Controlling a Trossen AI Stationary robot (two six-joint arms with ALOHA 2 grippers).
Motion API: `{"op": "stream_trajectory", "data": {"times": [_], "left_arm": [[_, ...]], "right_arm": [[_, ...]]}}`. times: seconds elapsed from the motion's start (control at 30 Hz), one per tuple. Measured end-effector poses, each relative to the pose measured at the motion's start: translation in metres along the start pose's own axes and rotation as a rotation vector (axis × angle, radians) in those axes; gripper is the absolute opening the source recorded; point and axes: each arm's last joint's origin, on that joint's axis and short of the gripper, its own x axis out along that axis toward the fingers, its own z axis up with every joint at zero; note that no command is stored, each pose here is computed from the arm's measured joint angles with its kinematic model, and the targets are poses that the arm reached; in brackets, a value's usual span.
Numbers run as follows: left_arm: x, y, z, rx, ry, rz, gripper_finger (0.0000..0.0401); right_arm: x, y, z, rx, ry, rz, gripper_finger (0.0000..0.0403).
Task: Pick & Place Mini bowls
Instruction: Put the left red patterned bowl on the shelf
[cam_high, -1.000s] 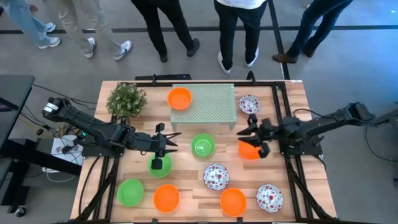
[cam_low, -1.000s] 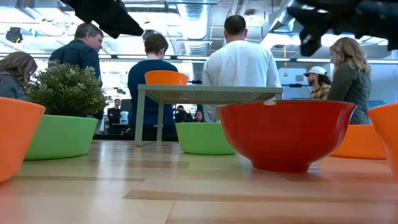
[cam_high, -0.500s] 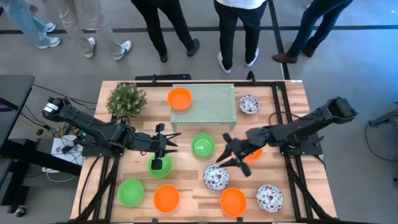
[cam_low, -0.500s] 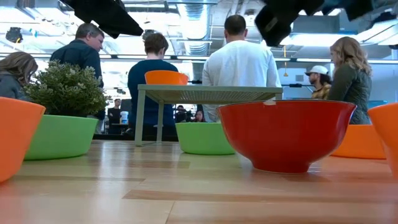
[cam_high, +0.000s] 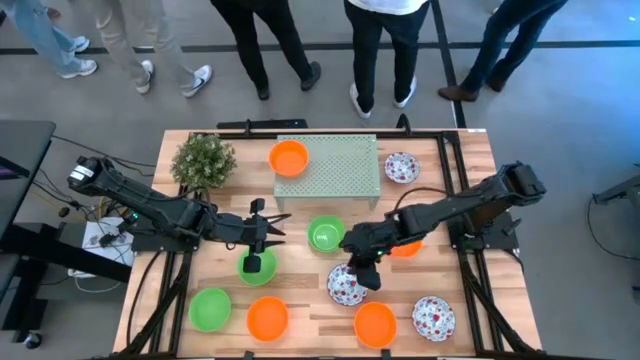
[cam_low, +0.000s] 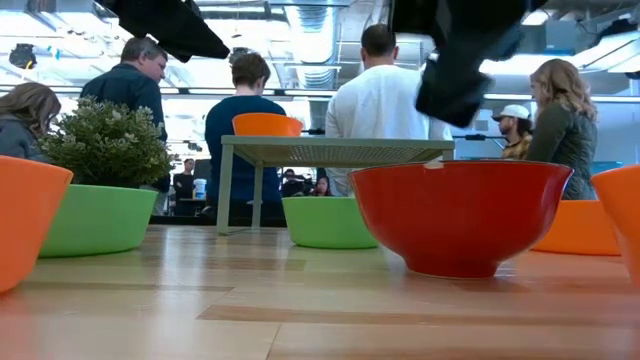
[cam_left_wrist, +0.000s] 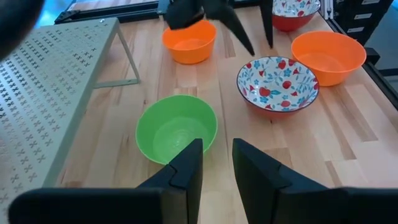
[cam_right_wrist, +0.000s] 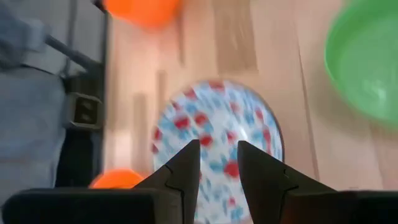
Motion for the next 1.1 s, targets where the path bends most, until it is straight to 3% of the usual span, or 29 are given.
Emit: {"op": "stream_trajectory", "data": {"times": [0.17,0.5,0.87,1.1], "left_arm": [[0.0,0.0,0.0,0.0,0.0,0.0,0.0089],[0.0,0.0,0.0,0.0,0.0,0.0,0.0089],[0.0,0.0,0.0,0.0,0.0,0.0,0.0089],[0.0,0.0,0.0,0.0,0.001,0.0,0.0089]], "right_arm": [[0.014,-0.008,-0.007,0.045,0.081,-0.047,0.0103],[0.021,-0.022,-0.005,0.095,0.108,-0.088,0.0103],[0.024,-0.018,-0.007,0.081,0.107,-0.078,0.0103],[0.047,-0.028,-0.015,0.095,0.18,-0.122,0.0103]]}}
